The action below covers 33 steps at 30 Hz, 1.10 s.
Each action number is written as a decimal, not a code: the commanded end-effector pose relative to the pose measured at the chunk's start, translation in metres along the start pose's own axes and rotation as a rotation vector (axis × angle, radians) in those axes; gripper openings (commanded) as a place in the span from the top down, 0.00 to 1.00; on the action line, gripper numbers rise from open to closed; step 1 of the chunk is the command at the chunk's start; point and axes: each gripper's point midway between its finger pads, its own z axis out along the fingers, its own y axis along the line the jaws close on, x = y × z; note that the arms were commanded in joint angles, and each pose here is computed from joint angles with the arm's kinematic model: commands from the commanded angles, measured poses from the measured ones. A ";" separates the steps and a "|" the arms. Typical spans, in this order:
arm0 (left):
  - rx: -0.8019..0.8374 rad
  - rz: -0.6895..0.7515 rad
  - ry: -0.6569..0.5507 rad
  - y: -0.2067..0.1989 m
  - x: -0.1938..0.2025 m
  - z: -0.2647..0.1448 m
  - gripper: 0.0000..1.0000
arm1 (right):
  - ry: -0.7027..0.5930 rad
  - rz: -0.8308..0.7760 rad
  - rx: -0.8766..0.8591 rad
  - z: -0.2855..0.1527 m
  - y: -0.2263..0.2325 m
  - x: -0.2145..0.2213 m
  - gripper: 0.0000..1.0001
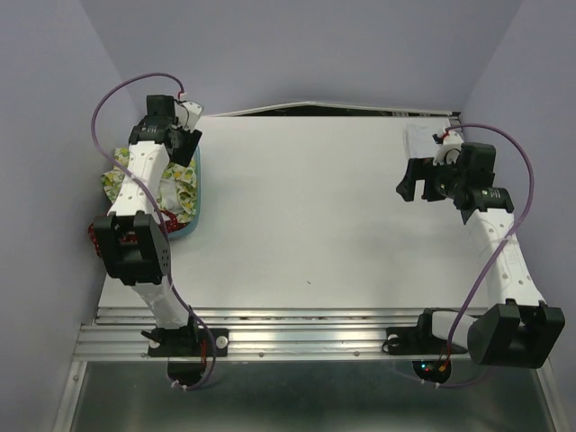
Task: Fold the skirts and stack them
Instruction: Grab the skirt from the pile
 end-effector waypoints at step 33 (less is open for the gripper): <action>0.060 -0.227 0.081 0.002 0.024 0.073 0.96 | 0.014 -0.003 0.013 0.009 -0.008 -0.004 0.00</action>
